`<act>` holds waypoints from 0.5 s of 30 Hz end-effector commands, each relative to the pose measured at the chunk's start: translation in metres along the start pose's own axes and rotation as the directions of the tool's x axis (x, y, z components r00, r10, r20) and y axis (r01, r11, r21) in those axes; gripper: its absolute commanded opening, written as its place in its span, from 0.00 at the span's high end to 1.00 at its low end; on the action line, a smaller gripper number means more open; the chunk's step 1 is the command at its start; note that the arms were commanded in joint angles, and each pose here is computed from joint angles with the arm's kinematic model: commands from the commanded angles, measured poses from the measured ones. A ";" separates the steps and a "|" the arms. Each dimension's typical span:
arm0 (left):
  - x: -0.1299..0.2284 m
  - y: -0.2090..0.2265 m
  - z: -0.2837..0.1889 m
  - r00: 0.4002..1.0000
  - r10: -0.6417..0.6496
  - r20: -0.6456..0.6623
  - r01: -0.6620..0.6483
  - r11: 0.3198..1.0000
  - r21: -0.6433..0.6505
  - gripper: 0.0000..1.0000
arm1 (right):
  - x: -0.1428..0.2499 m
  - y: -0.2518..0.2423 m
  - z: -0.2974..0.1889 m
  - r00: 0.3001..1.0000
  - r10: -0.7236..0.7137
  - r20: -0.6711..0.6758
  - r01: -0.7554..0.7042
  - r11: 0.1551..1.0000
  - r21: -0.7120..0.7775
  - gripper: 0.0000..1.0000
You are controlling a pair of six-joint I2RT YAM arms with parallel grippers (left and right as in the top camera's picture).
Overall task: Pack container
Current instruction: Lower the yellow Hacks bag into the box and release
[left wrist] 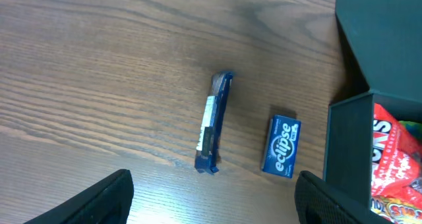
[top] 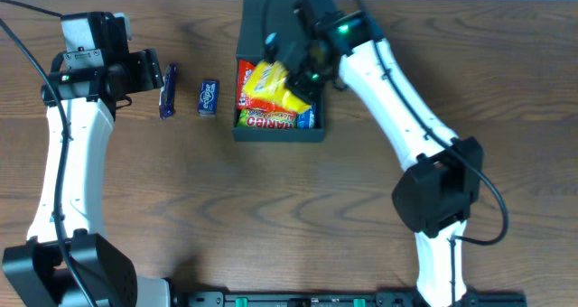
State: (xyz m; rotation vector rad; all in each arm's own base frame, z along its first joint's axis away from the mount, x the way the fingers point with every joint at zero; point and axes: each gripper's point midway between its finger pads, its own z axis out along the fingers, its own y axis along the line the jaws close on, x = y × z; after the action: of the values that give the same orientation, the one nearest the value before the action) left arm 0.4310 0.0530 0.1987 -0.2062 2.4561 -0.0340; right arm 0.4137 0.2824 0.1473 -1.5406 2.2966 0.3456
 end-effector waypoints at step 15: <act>-0.011 0.004 -0.010 0.998 0.052 0.035 -0.051 0.998 -0.025 0.20 | 0.011 0.016 0.074 0.988 -0.141 -0.066 0.135 0.987 -0.089 0.98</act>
State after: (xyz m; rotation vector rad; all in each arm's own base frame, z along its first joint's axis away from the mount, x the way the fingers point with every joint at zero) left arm 0.4306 0.0556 0.1986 -0.1721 2.4598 -0.0008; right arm 0.4114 0.3052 0.0964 -1.7400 2.2084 0.3283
